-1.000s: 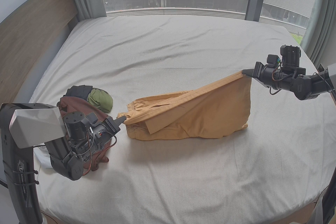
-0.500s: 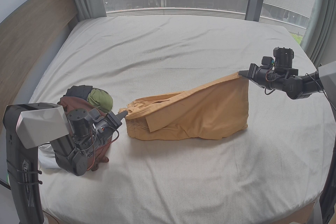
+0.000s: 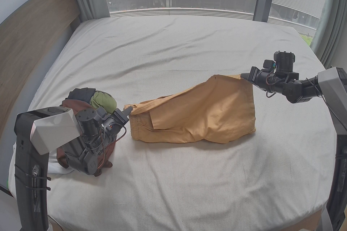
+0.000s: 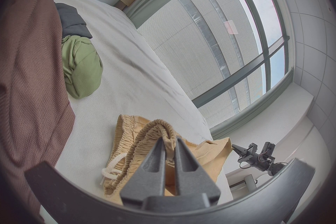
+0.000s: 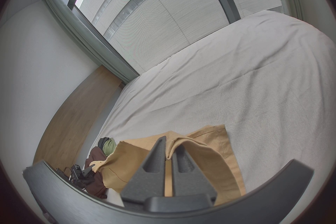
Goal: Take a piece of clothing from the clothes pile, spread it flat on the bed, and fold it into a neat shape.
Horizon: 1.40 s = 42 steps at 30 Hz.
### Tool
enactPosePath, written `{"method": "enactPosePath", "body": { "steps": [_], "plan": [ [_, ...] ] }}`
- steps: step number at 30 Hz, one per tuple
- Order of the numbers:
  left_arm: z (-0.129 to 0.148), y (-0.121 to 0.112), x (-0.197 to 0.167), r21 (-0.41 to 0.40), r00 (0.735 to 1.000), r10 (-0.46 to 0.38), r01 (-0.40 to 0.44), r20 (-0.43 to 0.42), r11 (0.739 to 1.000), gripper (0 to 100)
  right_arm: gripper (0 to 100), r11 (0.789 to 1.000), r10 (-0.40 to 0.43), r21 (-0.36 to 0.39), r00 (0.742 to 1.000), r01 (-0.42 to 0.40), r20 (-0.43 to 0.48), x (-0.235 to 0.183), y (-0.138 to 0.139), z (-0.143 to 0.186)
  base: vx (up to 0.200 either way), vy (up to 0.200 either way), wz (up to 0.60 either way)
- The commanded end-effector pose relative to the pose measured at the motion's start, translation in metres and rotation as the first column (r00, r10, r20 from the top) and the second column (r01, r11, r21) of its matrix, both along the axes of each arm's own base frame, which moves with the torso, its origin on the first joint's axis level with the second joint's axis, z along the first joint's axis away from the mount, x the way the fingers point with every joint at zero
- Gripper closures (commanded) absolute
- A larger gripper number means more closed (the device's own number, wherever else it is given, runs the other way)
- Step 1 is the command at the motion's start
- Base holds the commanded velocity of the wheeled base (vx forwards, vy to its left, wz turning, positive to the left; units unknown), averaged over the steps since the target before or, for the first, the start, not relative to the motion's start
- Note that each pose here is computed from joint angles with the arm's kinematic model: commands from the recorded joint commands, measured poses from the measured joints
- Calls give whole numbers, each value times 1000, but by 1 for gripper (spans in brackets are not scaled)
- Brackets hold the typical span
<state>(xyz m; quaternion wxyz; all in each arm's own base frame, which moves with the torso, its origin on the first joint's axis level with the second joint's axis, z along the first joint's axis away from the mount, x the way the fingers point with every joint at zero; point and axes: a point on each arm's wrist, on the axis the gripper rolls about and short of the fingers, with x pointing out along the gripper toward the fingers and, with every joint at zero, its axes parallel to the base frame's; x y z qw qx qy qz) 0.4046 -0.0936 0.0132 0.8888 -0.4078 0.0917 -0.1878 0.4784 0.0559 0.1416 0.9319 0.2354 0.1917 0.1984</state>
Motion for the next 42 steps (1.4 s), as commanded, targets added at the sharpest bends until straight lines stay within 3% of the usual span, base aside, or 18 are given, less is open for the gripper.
{"method": "enactPosePath", "body": {
  "steps": [1,16,17,18,24,33,37,38,42],
  "plan": [
    [-9,0,7,-5,1000,4,-4,-5,1000,100,100,1000,-4,0,1000,4,-6,9,-1,-11,0,0,0],
    [-9,0,21,-18,999,11,-11,32,1000,100,100,1000,-4,5,999,4,50,17,0,-17,0,0,0],
    [-8,0,21,-18,999,11,-11,34,1000,100,0,1000,-4,5,999,4,52,18,0,-17,0,0,0],
    [-8,0,22,-18,999,11,-11,34,1000,0,0,1000,-6,6,998,5,63,18,-1,-14,0,0,0],
    [-4,0,27,-24,998,13,-12,61,1000,0,0,997,-76,-4,992,77,97,25,-6,-8,0,0,0],
    [0,5,26,-25,998,24,-22,64,999,0,0,996,-90,-9,993,90,74,7,-12,4,0,0,0],
    [16,7,13,-24,998,13,-12,61,1000,0,0,997,-81,-17,997,81,6,-16,-10,1,0,0,0],
    [28,8,-3,-19,999,-13,14,50,1000,0,0,997,-80,-9,995,80,-51,-33,-9,-3,0,0,0],
    [36,9,-22,-12,997,-73,73,25,997,0,0,996,-85,19,988,88,-126,-51,-8,-12,0,0,0]
  ]
}}
